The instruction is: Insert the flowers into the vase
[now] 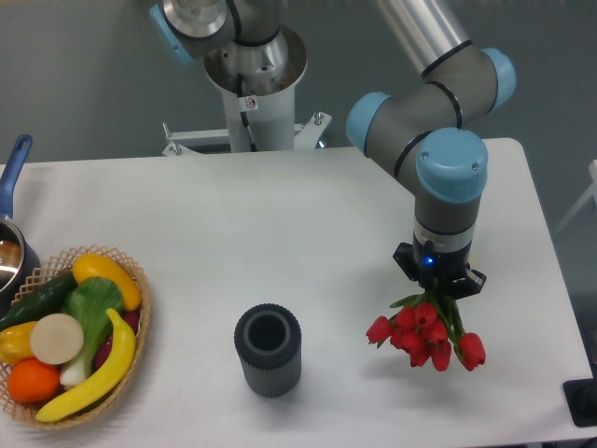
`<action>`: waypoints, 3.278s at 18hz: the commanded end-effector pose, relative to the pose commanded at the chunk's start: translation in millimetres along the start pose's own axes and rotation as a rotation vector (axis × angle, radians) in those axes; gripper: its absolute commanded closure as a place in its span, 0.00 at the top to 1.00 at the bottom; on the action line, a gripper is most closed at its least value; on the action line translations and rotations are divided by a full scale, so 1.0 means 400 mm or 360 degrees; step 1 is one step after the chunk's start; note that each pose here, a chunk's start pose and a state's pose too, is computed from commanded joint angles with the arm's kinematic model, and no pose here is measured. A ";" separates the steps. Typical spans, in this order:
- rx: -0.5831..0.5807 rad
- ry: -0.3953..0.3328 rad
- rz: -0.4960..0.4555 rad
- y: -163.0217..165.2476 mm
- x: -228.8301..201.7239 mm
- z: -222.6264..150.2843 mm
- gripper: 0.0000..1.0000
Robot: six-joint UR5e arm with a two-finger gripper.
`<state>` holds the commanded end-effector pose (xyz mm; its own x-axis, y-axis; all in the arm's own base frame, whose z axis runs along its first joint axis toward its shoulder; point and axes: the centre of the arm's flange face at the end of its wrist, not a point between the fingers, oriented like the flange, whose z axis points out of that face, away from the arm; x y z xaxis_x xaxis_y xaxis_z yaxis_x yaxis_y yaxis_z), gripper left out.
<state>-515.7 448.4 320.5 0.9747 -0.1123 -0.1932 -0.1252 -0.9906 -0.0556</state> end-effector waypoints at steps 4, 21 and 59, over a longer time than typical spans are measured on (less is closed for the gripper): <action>0.0007 0.0003 0.0002 -0.003 0.002 0.002 0.00; 0.0759 -0.0004 -0.0175 -0.154 -0.066 -0.094 0.00; 0.2167 0.0763 -0.0071 -0.159 0.026 -0.335 0.00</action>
<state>-472.8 499.8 453.4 0.9153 -0.3698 0.1595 0.0970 -0.1819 -0.9785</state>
